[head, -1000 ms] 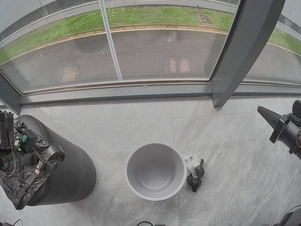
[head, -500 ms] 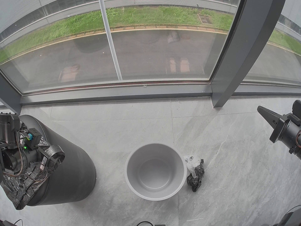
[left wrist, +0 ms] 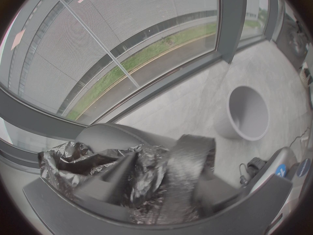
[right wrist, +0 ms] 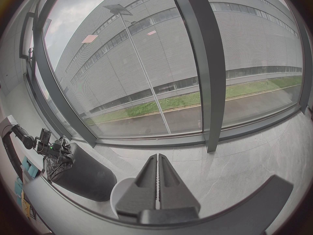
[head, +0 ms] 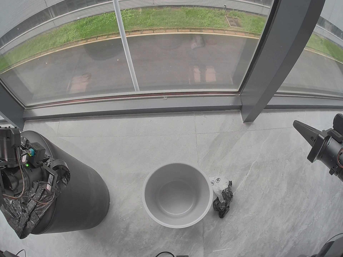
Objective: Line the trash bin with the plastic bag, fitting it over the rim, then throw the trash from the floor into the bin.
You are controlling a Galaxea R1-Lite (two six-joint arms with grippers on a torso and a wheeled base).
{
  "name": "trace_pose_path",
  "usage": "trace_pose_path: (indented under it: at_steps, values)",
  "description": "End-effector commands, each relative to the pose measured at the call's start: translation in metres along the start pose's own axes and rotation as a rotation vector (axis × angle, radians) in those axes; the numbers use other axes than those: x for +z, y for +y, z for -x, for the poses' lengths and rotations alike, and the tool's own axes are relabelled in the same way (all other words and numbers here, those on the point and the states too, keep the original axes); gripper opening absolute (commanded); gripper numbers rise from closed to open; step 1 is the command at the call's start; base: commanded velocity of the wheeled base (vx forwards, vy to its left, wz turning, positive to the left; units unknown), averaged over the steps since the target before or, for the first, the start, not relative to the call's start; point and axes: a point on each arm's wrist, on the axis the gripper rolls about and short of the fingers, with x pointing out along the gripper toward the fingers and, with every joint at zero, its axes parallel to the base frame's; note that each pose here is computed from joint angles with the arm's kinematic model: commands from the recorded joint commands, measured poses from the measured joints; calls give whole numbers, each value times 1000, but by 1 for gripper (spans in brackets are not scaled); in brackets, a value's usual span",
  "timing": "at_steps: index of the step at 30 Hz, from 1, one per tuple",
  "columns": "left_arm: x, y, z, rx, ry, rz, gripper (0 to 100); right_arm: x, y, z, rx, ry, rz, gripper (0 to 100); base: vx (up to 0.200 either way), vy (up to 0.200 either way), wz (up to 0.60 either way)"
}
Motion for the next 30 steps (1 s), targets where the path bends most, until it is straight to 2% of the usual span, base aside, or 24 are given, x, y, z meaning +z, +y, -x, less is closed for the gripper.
trace_pose_path:
  at_steps: [1, 2, 3, 4, 5, 7, 14, 15, 16, 17, 19, 21, 26, 30]
  values:
    - [7, 1, 17, -41, -123, 63, 0, -1, 0, 0, 0, 2, 0, 0, 0, 0, 0]
    - [10, 0, 25, -84, -176, 94, 0, -1, 0, -1, -1, 5, 0, 0, 0, 0, 0]
    - [10, -1, 28, -98, -191, 104, 0, -1, 0, -1, -1, 5, 0, 0, 0, 0, 0]
    - [13, -3, 40, -170, -261, 151, 0, -2, -1, -1, -3, 8, 0, 0, 0, 0, 0]
    - [14, -4, 48, -205, -298, 180, 0, -2, -1, -1, -3, 8, 0, 0, 0, 0, 0]
    - [15, -5, 61, -249, -353, 224, 0, -3, -1, -2, -4, 14, 0, 0, 0, 0, 0]
    - [28, -4, 77, -304, -429, 360, 0, -11, -2, -3, -8, 48, 1, 0, 0, 0, 0]
    - [39, -2, 79, -317, -452, 392, 0, -12, -2, -3, -11, 53, 2, 0, 0, 0, 0]
    - [40, -1, 79, -319, -455, 396, 0, -12, -2, -3, -11, 53, 2, 0, 0, 0, 0]
    - [57, 3, 82, -338, -493, 442, 0, -11, -2, -1, -12, 42, 6, 0, 0, 0, 0]
    - [75, 9, 89, -357, -544, 501, 0, -9, -2, 2, -13, 30, 12, 0, 0, 0, 0]
    - [85, 12, 96, -380, -577, 553, 0, -6, -2, 4, -10, 15, 12, 0, 0, 0, 0]
    - [73, 8, 113, -393, -587, 619, 0, -7, 1, 4, 7, 22, 9, 0, 0, 0, 0]
    - [58, -8, 117, -423, -553, 632, 0, -14, 8, 5, 49, 53, 9, 0, 0, 0, 0]
